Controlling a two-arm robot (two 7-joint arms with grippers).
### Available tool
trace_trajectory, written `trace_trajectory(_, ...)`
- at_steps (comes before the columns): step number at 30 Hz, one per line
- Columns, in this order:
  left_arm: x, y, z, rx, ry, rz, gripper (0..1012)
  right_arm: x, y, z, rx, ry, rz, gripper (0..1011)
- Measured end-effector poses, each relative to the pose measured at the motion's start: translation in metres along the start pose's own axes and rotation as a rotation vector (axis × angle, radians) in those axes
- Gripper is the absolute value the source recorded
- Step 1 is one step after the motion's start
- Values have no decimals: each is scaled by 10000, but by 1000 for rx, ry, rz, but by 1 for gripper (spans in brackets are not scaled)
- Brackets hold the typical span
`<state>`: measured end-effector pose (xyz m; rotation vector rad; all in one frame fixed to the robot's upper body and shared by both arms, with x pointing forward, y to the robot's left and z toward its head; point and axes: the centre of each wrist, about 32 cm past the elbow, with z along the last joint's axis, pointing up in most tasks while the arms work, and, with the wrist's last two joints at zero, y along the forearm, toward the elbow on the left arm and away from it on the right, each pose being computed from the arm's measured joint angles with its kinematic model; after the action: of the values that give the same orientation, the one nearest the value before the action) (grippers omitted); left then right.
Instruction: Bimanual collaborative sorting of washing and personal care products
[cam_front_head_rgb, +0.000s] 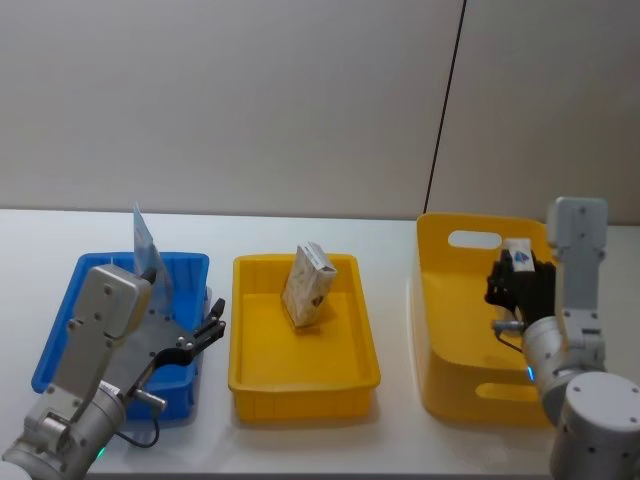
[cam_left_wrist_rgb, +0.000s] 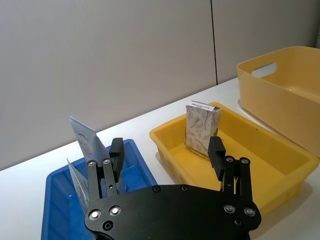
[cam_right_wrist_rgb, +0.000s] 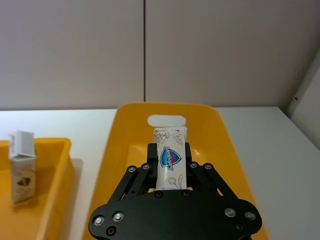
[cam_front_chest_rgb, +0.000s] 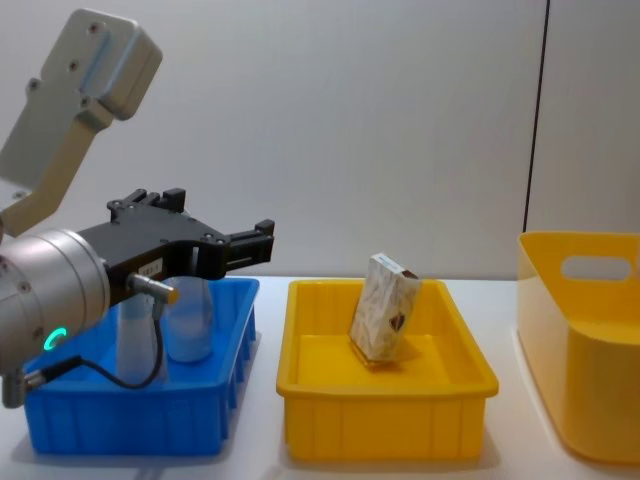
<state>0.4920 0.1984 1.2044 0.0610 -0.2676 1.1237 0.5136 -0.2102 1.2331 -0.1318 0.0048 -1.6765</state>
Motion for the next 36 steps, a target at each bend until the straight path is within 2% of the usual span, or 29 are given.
trace_trajectory(4,0,0,0,0,0,0,1001,60,13,-27,-27,-2,-21,221)
trace_trajectory(6,0,0,0,0,0,0,1002,78,20,-37,-36,-2,-27,249)
trace_trajectory(9,0,0,0,0,0,0,1001,110,33,-60,-50,-3,-37,355)
trace_trajectory(10,0,0,0,0,0,0,1001,123,39,-68,-55,-3,-41,422)
trace_trajectory(11,0,0,0,0,0,0,1001,135,45,-74,-58,-3,-44,422)
trace_trajectory(13,0,0,0,0,0,0,1001,145,52,-81,-61,-4,-47,525)
trace_trajectory(16,0,0,0,0,0,0,1001,163,64,-89,-65,-4,-53,582)
trace_trajectory(20,0,0,0,0,0,0,1001,177,76,-97,-68,-5,-54,753)
trace_trajectory(30,0,0,0,0,0,0,1001,192,81,-95,-47,-2,-24,1004)
trace_trajectory(36,0,0,0,0,0,0,1001,187,59,-86,-15,0,31,1004)
